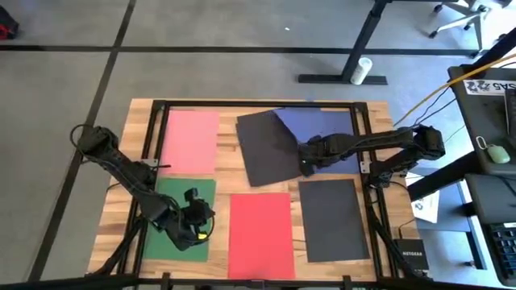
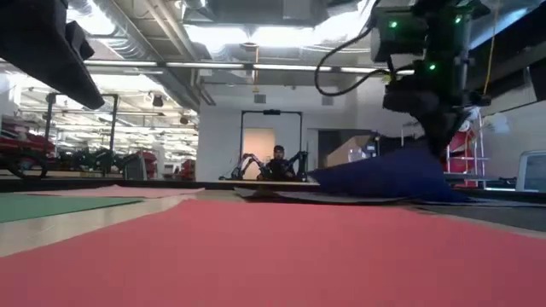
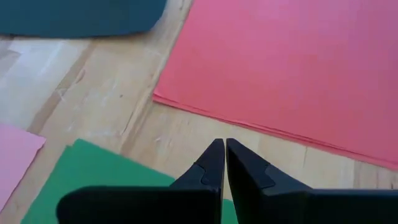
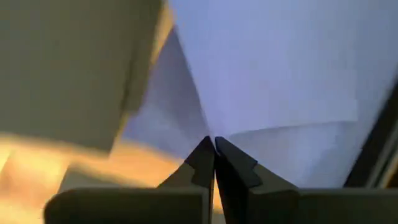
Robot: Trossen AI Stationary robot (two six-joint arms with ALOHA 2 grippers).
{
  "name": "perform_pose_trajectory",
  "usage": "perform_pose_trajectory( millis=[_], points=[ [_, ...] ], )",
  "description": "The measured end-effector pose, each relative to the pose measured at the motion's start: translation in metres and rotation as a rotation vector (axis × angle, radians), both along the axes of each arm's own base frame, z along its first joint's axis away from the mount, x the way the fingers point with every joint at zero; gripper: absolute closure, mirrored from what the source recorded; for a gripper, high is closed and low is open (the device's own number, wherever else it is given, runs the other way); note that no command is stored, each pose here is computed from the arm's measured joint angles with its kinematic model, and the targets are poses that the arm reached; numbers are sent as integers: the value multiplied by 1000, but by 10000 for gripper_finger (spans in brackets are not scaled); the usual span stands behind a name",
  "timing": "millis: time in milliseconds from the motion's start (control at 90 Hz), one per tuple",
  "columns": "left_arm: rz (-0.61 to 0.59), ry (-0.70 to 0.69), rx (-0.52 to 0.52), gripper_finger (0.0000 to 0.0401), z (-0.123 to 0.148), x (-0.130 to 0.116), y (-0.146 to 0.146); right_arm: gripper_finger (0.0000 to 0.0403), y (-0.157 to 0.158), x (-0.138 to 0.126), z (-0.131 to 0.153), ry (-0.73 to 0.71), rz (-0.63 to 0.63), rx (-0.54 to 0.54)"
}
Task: Organize paper
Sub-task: Stack the blue paper on top of the blue paper
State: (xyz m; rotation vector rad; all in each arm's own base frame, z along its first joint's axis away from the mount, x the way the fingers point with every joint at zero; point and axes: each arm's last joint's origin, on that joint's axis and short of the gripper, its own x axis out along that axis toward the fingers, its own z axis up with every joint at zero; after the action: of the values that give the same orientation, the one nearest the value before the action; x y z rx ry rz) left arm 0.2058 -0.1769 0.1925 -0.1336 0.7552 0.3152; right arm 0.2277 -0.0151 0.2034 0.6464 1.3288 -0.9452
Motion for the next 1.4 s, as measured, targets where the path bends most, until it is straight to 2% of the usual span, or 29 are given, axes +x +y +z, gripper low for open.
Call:
perform_pose_trajectory(
  millis=[222,356,500,567,644,756,856,989,1156,1311,1400],
  points=[
    [3,9,-9,401,-1,-7,-4,403,33,3,-1,-25,162,227],
    [24,23,1,401,-2,-11,-4,403,46,19,2,-195,301,316],
    [28,30,11,401,-3,-13,-3,403,45,47,10,-486,399,288],
    [30,33,13,401,-3,-13,-3,403,38,57,12,-580,385,247],
    [31,32,12,401,-3,-13,-3,403,26,66,9,-619,332,163],
    [33,31,9,401,-3,-13,-3,403,6,66,-1,-551,202,48],
    [36,28,2,401,-3,-15,-4,403,-8,62,-12,-443,138,13],
    [31,30,3,401,-3,-17,-5,403,-8,59,-20,-362,242,50],
    [34,28,-1,401,-3,-16,-6,403,13,53,-22,-284,366,118],
    [37,27,-4,401,-3,-16,-5,403,29,41,-25,-159,417,158],
    [41,25,-9,401,-3,-16,-6,403,29,35,-26,-93,398,131]
  ],
)
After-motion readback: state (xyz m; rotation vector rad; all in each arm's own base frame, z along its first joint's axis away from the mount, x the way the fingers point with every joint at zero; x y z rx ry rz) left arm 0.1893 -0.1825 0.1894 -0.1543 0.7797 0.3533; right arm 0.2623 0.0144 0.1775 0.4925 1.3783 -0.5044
